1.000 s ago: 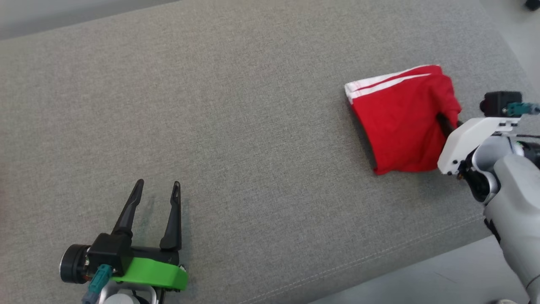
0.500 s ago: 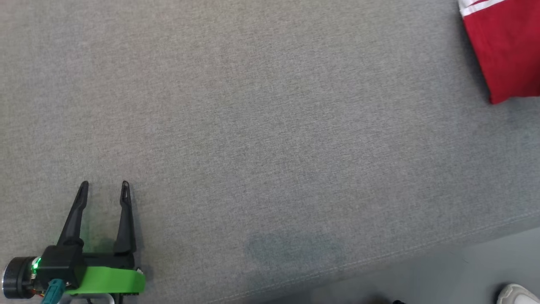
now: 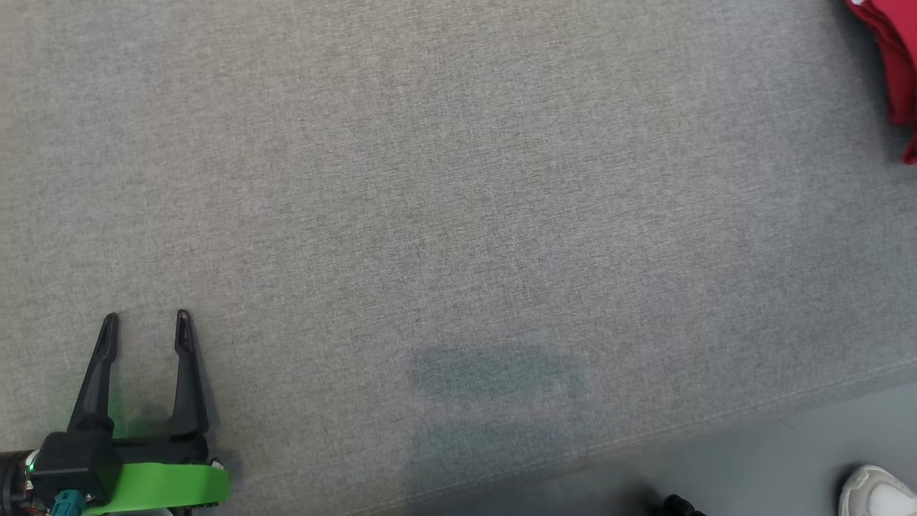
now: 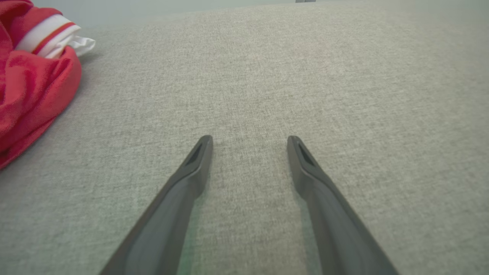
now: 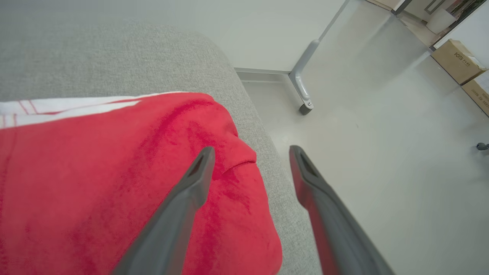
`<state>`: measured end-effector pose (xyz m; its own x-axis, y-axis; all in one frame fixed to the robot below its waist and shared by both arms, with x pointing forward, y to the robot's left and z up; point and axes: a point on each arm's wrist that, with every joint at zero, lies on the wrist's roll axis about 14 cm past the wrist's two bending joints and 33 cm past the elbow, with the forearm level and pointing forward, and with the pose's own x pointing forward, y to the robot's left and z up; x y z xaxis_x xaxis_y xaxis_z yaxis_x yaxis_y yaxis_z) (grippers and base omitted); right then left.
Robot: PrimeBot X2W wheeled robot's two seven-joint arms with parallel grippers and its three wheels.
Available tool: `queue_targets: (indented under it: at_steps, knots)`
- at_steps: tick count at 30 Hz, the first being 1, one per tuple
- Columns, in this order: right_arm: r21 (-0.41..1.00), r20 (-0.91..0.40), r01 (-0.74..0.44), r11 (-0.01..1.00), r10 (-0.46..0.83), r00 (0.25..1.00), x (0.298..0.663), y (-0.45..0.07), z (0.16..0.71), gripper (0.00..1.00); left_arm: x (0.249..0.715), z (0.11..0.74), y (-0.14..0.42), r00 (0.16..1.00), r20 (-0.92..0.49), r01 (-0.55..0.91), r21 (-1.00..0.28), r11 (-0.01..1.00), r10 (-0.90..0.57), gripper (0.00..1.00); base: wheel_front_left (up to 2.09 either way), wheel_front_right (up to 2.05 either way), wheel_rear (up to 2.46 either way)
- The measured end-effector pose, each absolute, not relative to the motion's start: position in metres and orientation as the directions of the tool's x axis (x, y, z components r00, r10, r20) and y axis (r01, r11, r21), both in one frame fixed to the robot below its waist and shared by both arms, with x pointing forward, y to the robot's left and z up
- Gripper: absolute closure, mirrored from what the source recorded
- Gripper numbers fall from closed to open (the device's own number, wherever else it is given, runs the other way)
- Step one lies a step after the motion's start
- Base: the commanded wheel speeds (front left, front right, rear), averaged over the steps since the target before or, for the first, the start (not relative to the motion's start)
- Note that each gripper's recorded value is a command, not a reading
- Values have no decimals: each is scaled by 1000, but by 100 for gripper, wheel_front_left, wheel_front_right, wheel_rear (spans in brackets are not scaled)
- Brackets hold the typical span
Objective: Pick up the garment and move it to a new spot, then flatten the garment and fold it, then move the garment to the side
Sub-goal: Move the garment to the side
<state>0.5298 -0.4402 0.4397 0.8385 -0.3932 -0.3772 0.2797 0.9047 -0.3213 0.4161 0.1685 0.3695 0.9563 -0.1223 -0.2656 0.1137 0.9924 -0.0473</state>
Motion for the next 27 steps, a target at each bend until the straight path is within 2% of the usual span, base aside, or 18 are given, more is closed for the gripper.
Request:
queue_targets:
  at_steps: [4, 8, 14, 20, 27]
  knots:
    - [-241, -290, 311, 919, -374, 881, 537, -428, 458, 0, 419, 375, 161, 962, -245, 108, -77, 991, -124, 0, 0, 0, 0]
    - [-249, -162, 296, 922, -341, 926, 542, -424, 502, 0, 419, 385, 152, 966, -219, 115, -101, 988, -135, 0, 0, 0, 0]
    - [-231, 19, 247, 941, -249, 968, 527, -401, 558, 0, 411, 404, 153, 977, -186, 76, -144, 987, -102, 0, 0, 0, 0]
    - [-128, 102, 182, 975, -170, 980, 473, -357, 560, 0, 386, 420, 145, 979, -172, 83, -174, 981, -113, 0, 0, 0, 0]
    - [-31, 92, 106, 994, -103, 990, 405, -297, 531, 0, 370, 452, 151, 993, -93, 60, -173, 983, -77, 0, 0, 0, 0]
